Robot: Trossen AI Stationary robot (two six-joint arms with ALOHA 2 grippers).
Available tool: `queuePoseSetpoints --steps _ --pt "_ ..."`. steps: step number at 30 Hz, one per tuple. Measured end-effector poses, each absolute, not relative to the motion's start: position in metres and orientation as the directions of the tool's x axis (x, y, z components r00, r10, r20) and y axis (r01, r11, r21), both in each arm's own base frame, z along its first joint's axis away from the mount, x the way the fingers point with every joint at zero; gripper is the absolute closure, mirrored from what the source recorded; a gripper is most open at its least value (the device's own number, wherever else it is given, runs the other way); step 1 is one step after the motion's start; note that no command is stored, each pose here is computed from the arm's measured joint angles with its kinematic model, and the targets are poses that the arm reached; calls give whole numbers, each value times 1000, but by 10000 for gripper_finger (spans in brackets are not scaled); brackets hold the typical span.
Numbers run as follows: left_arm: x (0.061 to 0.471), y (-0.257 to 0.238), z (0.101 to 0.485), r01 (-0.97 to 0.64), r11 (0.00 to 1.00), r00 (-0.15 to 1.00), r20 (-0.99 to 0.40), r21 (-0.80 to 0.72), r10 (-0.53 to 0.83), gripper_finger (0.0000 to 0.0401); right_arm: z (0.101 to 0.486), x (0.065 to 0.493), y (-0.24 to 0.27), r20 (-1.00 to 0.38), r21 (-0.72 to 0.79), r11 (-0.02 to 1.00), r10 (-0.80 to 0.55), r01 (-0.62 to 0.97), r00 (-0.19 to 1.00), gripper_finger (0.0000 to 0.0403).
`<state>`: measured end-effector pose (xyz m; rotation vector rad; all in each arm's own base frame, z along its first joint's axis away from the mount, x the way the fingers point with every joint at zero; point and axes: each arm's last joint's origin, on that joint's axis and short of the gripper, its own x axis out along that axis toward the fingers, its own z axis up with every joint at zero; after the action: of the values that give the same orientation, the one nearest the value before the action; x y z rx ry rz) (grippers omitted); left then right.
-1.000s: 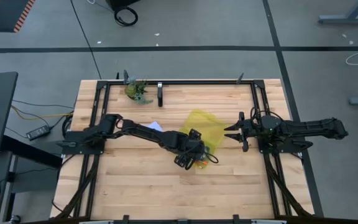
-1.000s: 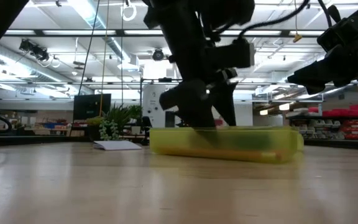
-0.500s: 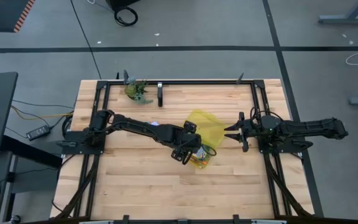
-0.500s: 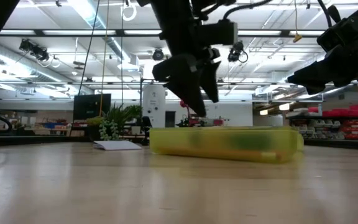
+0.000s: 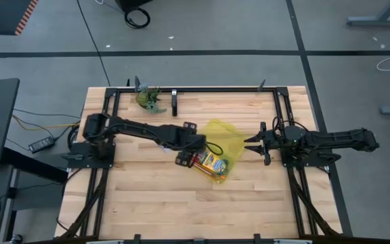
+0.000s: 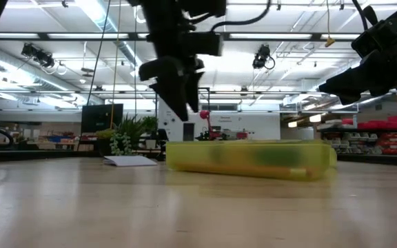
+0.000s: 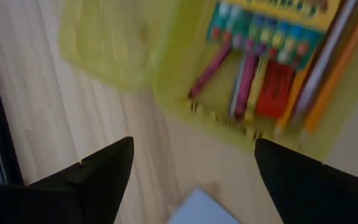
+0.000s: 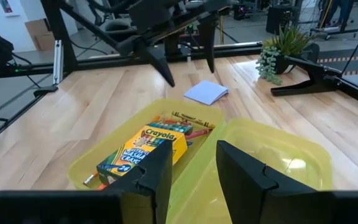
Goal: Pack school essentials
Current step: Put the white sticky notes into the yellow supply box
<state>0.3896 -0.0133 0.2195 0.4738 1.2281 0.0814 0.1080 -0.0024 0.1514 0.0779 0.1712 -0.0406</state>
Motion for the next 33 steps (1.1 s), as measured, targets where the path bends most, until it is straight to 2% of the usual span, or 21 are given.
queuePoseSetpoints --steps 7,13,20,33 --pt "350 9 211 54 975 303 -934 215 189 87 151 108 -2 -171 74 996 -34 48 985 272" --pt "325 34 199 -78 992 324 -938 99 119 107 151 108 -2 -171 74 996 -34 48 985 272" --pt "302 67 181 -204 976 363 -932 -72 7 127 151 108 -2 -171 74 996 -34 48 985 272" --pt "274 113 149 -335 910 465 -883 -244 -65 182 151 108 -2 -171 74 996 -34 48 985 272"
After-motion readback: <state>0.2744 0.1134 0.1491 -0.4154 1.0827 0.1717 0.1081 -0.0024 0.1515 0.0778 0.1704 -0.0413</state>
